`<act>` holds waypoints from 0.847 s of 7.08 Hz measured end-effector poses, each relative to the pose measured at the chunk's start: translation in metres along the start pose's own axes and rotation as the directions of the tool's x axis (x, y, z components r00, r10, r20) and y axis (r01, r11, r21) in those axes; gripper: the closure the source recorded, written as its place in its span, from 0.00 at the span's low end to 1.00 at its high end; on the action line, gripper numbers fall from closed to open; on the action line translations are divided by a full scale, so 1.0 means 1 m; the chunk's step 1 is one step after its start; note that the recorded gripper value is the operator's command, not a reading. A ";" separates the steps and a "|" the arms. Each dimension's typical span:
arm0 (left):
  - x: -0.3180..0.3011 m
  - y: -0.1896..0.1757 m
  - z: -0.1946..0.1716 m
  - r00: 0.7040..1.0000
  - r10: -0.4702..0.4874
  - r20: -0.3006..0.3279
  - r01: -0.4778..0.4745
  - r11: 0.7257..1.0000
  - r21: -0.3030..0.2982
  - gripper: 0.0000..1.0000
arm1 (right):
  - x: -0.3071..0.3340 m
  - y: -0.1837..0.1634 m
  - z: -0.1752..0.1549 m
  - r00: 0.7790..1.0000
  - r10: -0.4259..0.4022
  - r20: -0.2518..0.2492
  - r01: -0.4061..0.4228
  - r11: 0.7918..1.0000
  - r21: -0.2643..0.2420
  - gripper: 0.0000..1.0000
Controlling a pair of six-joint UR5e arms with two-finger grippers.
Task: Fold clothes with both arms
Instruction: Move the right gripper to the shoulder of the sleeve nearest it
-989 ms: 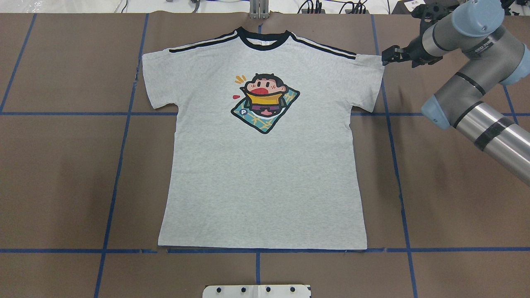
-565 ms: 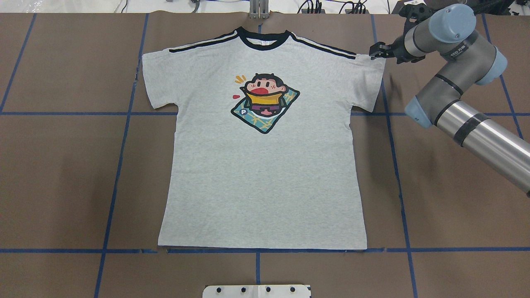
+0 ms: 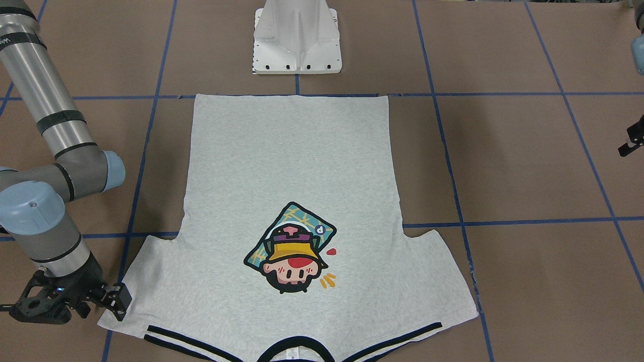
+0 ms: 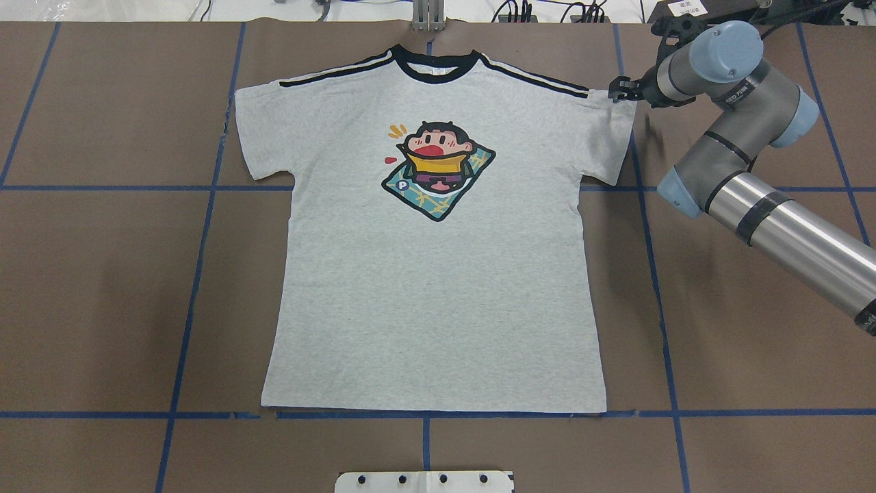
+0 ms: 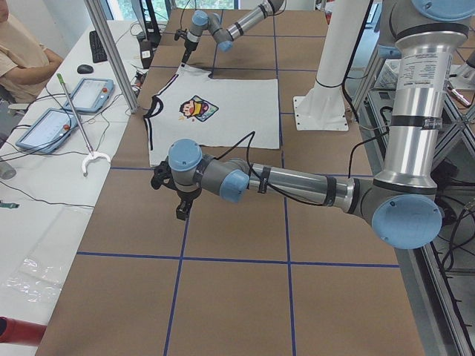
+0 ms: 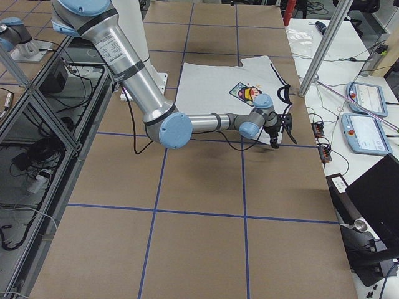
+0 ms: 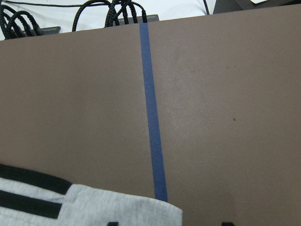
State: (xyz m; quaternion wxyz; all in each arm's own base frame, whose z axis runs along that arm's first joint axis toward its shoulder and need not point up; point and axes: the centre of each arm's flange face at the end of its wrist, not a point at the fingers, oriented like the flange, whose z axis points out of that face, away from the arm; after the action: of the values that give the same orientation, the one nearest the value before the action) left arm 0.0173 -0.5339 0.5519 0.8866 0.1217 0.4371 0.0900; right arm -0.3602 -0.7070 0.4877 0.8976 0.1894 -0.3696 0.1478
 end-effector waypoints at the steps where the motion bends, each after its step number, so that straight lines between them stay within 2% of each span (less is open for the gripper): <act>1: 0.000 0.000 0.000 1.000 0.000 -0.001 0.000 1.000 0.000 0.00 | -0.001 -0.001 0.001 1.000 0.000 -0.003 0.000 1.000 0.003 1.00; 4: -0.001 0.000 0.001 1.000 -0.001 0.000 0.001 1.000 -0.001 0.00 | -0.016 -0.009 -0.004 1.000 -0.010 0.006 0.009 1.000 0.013 1.00; 6: 0.001 0.000 -0.001 1.000 0.002 -0.001 -0.002 1.000 0.001 0.00 | -0.067 -0.007 -0.031 0.998 -0.036 0.043 0.035 0.999 0.013 1.00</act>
State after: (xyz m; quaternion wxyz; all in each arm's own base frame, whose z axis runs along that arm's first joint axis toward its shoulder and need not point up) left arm 0.0173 -0.5338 0.5509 0.8863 0.1226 0.4373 0.0905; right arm -0.3848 -0.7078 0.4177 0.8907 0.2046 -0.3845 0.1301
